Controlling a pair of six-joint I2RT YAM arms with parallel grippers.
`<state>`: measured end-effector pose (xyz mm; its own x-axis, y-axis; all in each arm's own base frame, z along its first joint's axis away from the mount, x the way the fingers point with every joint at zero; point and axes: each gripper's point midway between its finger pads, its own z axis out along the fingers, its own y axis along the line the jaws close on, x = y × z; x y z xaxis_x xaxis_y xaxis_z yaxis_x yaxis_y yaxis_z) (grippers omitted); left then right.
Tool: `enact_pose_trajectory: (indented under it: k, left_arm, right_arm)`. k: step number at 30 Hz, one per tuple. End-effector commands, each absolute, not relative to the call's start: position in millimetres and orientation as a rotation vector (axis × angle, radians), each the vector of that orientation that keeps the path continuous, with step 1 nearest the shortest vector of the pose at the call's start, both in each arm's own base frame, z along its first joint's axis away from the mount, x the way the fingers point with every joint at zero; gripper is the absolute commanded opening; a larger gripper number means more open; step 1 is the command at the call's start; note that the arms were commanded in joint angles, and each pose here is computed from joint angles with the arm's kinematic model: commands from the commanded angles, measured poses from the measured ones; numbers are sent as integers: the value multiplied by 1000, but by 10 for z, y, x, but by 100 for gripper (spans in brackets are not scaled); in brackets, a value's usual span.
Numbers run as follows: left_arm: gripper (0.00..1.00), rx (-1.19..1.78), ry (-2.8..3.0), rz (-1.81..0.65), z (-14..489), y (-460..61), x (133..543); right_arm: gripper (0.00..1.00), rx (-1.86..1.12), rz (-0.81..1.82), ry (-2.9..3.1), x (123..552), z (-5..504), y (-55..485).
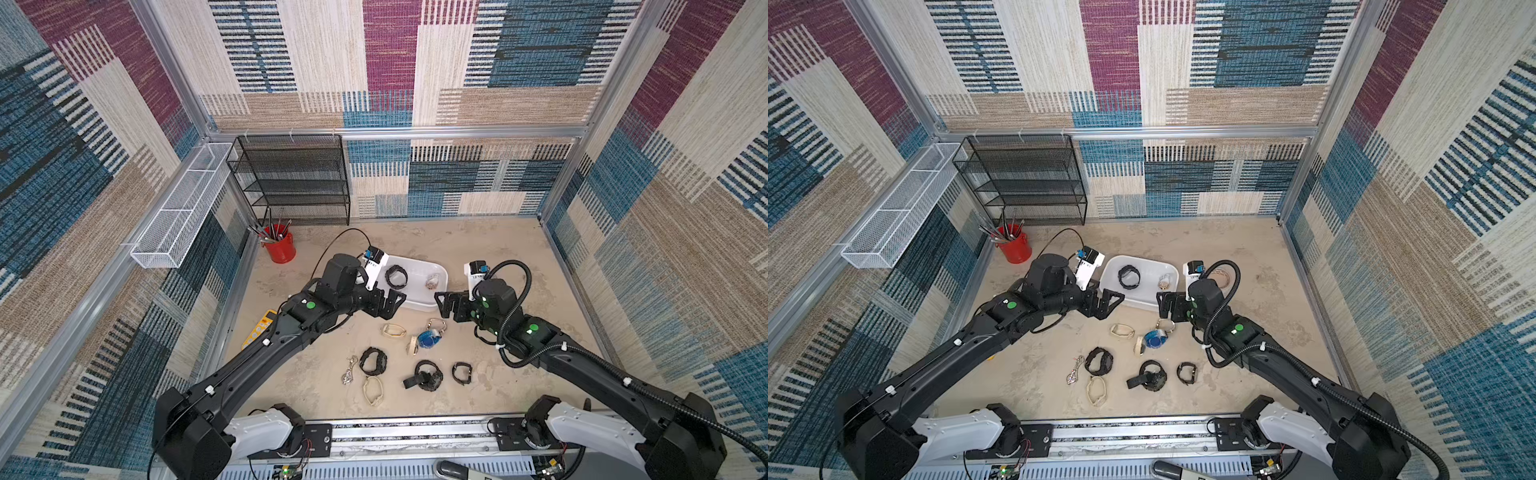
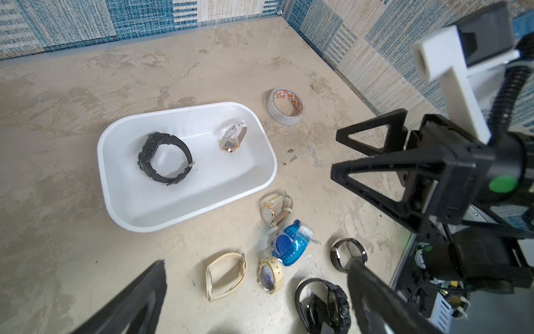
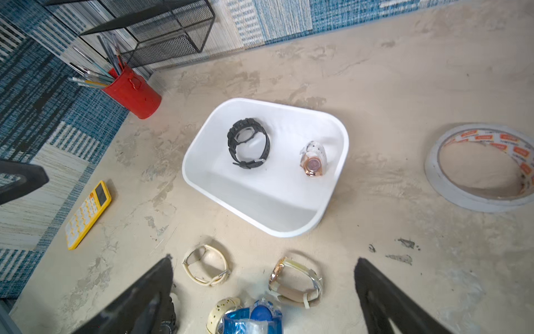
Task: Put the watch into the storage box
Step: Pick up the watch at the center of the board.
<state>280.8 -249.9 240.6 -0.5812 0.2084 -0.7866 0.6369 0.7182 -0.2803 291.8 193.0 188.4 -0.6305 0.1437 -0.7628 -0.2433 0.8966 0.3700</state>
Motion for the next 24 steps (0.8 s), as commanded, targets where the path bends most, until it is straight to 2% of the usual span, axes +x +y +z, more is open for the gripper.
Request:
enact_pose_trajectory:
  k: [1, 7, 17, 24]
  left_arm:
    - [99, 717, 2089, -750, 2443, -2551, 2725]
    - [98, 697, 2103, -749, 2417, -2525, 2712]
    - [97, 688, 2108, -737, 2415, -2501, 2712]
    - [97, 687, 2118, -743, 2391, -2503, 2701]
  right_arm:
    - [91, -2, 506, 2317, 2814, 1636, 1829]
    - [82, 84, 457, 2517, 2408, 1156, 1723]
    - [68, 57, 426, 2694, 1911, 820, 1868]
    - [63, 63, 385, 2763, 1709, 657, 1867]
